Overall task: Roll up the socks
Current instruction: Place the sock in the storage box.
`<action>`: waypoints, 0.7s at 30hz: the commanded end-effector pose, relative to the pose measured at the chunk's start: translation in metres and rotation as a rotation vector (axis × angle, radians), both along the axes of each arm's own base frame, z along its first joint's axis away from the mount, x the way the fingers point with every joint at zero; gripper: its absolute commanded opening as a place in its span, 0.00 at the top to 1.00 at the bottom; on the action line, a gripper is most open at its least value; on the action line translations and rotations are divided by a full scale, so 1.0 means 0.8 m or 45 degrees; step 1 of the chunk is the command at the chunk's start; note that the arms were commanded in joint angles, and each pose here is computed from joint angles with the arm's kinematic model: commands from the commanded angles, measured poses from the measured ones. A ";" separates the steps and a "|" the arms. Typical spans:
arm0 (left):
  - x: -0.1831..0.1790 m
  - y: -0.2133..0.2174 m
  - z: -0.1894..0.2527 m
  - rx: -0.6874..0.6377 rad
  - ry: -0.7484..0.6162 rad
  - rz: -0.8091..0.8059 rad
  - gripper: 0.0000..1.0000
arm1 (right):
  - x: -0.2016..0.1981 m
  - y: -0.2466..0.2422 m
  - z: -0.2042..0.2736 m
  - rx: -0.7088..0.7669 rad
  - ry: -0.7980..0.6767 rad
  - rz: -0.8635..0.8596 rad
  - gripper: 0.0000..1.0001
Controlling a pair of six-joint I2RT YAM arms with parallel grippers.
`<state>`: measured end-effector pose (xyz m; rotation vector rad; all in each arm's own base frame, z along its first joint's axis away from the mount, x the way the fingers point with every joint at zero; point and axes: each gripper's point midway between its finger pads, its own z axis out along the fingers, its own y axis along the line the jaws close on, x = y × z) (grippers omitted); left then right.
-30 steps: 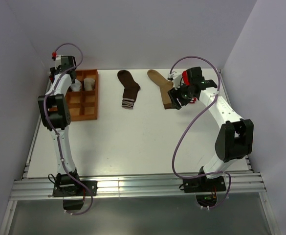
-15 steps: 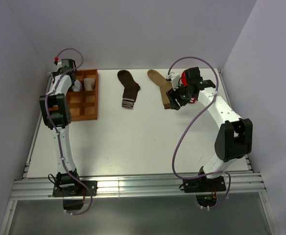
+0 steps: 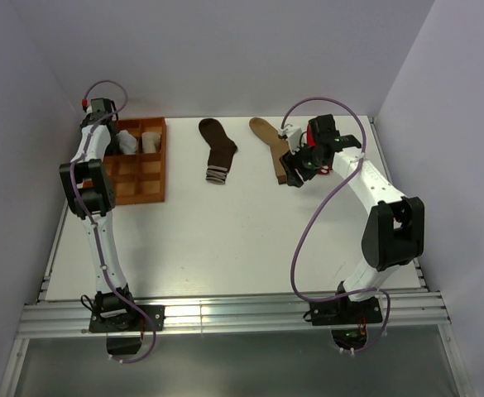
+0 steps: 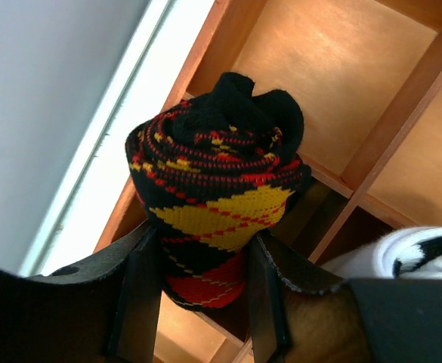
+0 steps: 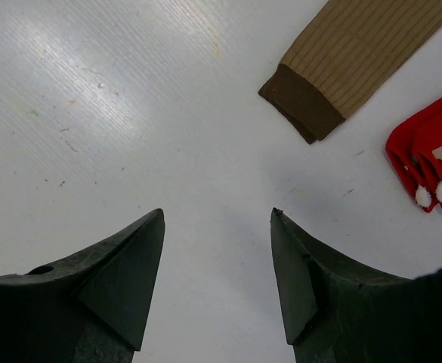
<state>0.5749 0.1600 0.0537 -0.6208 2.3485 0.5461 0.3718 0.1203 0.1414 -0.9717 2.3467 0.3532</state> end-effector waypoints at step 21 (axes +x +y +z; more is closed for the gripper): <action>-0.032 -0.035 -0.082 -0.457 0.123 0.037 0.85 | 0.008 0.010 0.008 -0.061 -0.083 0.042 0.35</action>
